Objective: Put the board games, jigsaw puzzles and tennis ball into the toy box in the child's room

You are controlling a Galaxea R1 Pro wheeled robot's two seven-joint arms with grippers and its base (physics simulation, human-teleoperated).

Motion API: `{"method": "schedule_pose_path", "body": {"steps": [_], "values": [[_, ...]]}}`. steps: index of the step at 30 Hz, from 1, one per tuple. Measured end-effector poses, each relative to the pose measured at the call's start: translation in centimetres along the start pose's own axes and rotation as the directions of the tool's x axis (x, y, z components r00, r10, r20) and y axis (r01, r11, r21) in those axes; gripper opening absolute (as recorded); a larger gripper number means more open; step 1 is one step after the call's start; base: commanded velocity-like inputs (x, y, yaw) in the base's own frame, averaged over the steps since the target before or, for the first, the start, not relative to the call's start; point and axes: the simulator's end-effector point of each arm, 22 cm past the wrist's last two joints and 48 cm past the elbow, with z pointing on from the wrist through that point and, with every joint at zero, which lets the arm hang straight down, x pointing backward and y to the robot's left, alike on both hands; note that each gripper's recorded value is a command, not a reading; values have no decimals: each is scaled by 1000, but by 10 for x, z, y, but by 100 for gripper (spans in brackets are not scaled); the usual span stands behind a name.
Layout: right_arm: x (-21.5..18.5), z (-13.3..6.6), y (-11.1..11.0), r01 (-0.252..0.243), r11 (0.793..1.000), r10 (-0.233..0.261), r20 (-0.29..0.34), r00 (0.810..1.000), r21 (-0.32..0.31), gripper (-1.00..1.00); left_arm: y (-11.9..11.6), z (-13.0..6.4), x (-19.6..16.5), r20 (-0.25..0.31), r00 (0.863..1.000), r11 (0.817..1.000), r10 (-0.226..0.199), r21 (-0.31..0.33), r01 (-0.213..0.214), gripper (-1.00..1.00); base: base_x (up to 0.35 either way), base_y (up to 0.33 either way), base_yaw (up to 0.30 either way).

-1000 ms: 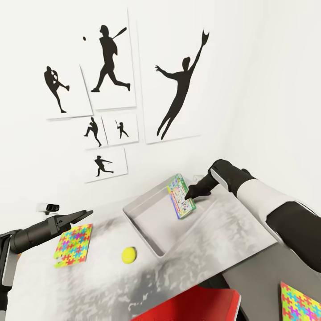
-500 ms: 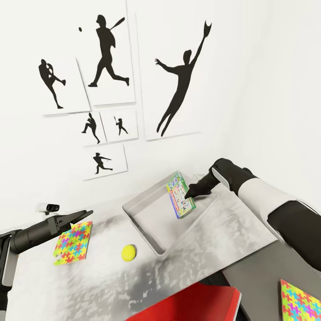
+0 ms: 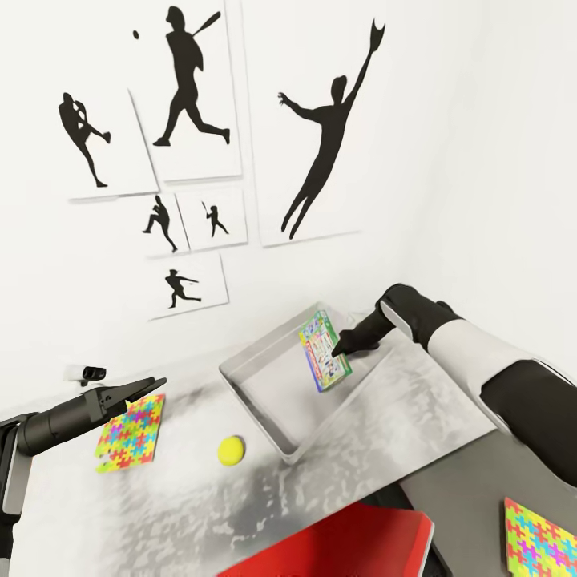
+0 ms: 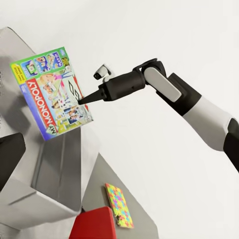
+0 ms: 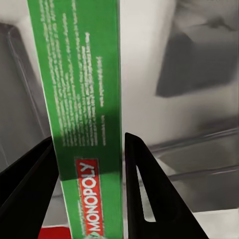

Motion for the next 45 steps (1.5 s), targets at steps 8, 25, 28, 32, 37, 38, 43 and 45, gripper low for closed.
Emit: {"method": "schedule_pose_path", "body": {"steps": [8,25,28,32,37,38,43,45], "values": [[-8,-6,-2,4,1000,-4,13,1000,5,-100,2,0,1,1,1000,1000,-4,-2,4,100,0,0,0],[-21,-11,-2,13,1000,-13,25,1000,11,-100,8,-2,2,-7,1000,1000,-8,-15,8,100,0,0,-101],[-19,-9,-5,8,1000,-9,20,1000,12,-100,10,-3,2,-8,1000,1000,-10,-18,10,100,0,0,-134],[-18,-5,-7,6,1000,-6,15,1000,12,-100,13,-3,3,-10,1000,1000,-12,-22,12,100,0,0,-87],[-20,-2,0,11,1000,-11,15,1000,0,-100,12,-7,0,-10,1000,1000,-7,-20,6,100,0,0,-20],[-20,-1,1,14,1000,-14,14,1000,-1,-100,10,-7,-1,-7,1000,1000,-6,-14,6,100,0,0,-6],[-21,1,4,21,1000,-21,10,1000,-3,-100,8,-8,-3,-1,1000,1000,-7,-2,7,100,0,0,45],[-21,2,5,20,1000,-20,10,1000,-5,-100,9,-8,-3,0,1000,1000,-8,-2,8,100,0,0,43]]}}
